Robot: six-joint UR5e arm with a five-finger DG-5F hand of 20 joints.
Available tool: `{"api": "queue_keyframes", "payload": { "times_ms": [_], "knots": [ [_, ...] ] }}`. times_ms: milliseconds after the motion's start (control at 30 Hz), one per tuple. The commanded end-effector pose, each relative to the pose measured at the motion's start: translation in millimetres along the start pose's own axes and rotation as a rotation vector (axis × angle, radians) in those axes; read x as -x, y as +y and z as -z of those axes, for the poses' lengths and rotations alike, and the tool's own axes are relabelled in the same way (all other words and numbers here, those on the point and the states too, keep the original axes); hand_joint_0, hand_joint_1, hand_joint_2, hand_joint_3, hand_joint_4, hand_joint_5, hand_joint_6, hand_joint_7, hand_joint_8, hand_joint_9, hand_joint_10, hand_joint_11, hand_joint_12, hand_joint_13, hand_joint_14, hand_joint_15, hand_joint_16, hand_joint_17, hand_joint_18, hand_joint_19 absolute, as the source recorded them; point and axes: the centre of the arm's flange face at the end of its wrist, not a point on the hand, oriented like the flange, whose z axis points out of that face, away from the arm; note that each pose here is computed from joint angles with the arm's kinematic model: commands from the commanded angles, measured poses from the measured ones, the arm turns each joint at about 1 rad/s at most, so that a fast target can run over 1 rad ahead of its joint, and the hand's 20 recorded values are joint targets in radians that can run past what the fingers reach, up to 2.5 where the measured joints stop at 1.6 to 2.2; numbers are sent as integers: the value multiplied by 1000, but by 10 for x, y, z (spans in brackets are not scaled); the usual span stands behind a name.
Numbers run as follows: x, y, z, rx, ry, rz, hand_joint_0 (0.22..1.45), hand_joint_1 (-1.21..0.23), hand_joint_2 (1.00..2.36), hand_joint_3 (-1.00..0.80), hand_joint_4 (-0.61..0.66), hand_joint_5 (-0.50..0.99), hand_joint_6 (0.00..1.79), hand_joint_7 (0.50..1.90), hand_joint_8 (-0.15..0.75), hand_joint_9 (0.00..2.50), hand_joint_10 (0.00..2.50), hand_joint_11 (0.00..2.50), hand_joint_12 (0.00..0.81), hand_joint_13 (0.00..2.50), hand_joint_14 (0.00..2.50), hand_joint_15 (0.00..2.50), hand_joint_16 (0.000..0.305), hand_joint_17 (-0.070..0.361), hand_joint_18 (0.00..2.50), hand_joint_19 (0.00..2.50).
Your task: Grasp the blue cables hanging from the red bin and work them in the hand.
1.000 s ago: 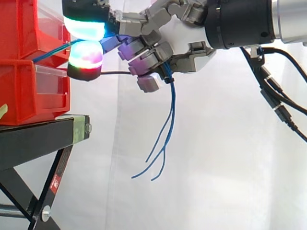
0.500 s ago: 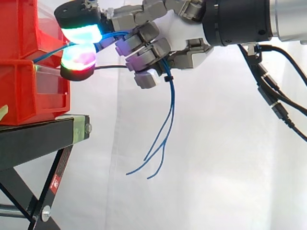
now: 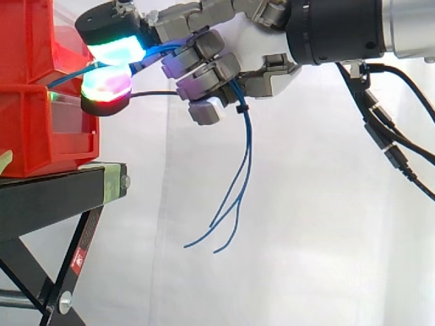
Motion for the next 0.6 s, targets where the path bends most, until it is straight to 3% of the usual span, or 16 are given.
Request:
{"api": "queue_keyframes", "payload": {
  "times_ms": [0,233,333,567],
  "knots": [
    [1,3,2,0,2,-1,1067,-601,1159,335,355,352,10,1225,277,1053,2500,2500,411,1278,2500,1824,41,93,1341,1126],
    [-13,-3,1,2,11,-1,1103,-591,1251,424,328,367,10,1235,277,1053,2500,2500,411,1278,2500,1824,41,93,1341,1126],
    [-18,9,7,4,16,-2,1087,-574,1389,422,321,370,10,1239,277,1053,2500,2500,411,1278,2500,1824,41,93,1341,1126],
    [-18,8,6,7,23,-1,1112,-575,1488,512,287,391,10,1247,277,1053,2500,2500,411,1278,2500,1824,41,93,1341,1126]
  ]
}}
